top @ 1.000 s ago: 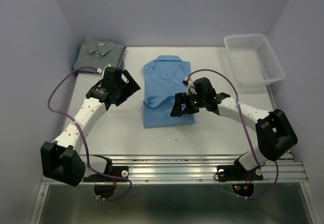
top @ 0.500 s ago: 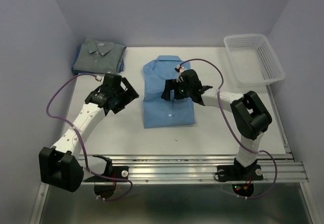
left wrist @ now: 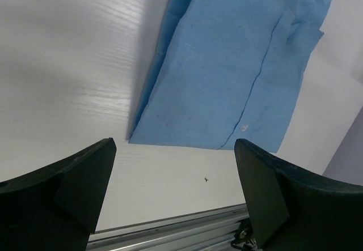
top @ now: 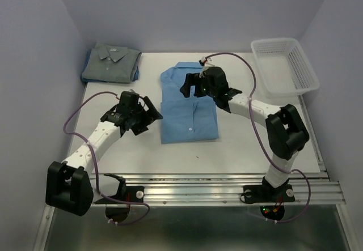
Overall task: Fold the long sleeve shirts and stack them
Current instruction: Fold the shirt
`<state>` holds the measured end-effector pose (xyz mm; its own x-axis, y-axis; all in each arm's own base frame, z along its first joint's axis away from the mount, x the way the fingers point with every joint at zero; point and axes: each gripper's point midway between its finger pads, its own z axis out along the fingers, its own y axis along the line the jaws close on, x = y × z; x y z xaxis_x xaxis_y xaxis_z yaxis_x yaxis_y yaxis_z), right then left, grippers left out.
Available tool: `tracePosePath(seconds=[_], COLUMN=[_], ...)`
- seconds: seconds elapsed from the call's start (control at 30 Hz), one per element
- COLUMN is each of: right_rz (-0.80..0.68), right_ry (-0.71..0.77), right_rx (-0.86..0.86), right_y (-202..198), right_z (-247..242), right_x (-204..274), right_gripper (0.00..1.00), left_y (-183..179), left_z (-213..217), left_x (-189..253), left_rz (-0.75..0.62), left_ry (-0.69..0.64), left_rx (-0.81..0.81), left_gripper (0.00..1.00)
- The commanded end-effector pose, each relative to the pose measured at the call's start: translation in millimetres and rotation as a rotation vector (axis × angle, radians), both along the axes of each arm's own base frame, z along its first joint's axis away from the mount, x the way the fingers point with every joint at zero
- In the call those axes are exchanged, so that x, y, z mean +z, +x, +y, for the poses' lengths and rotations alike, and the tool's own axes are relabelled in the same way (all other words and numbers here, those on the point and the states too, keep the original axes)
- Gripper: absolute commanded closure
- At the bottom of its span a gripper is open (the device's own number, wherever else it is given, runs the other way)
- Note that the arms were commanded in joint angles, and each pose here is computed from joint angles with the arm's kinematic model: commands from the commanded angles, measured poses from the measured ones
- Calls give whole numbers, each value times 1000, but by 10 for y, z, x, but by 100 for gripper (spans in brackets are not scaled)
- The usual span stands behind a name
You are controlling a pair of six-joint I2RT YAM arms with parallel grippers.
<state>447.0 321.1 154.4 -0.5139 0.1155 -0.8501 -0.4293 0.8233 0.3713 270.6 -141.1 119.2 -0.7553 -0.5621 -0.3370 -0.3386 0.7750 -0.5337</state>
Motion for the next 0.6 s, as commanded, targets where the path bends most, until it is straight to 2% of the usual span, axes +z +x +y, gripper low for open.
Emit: tracePosePath(seconds=[0.0, 0.1, 0.13, 0.23, 0.33, 0.47, 0.57], right_rz=[76, 195, 247, 336, 409, 477, 594], right_ry=[9, 81, 102, 152, 85, -88, -218], right_rx=[68, 228, 263, 373, 283, 7, -86], right_y=[-464, -924, -1074, -1360, -1370, -1234, -1399], right_z=[-153, -39, -28, 45, -100, -611, -936], right_x=[170, 35, -95, -277, -666, -1256, -1654], right_gripper=[0, 0, 0, 0, 0, 0, 0], left_y=[227, 341, 370, 513, 618, 707, 730], left_z=[-309, -459, -491, -635, -786, -892, -940], left_x=[143, 149, 34, 3, -80, -346, -515], left_rz=[-100, -116, -84, -91, -84, -19, 13], left_ry=[-101, -115, -110, -123, -131, -116, -112], left_rx=[-86, -141, -150, -197, -243, -280, -298], left_gripper=[1, 1, 1, 1, 1, 1, 1])
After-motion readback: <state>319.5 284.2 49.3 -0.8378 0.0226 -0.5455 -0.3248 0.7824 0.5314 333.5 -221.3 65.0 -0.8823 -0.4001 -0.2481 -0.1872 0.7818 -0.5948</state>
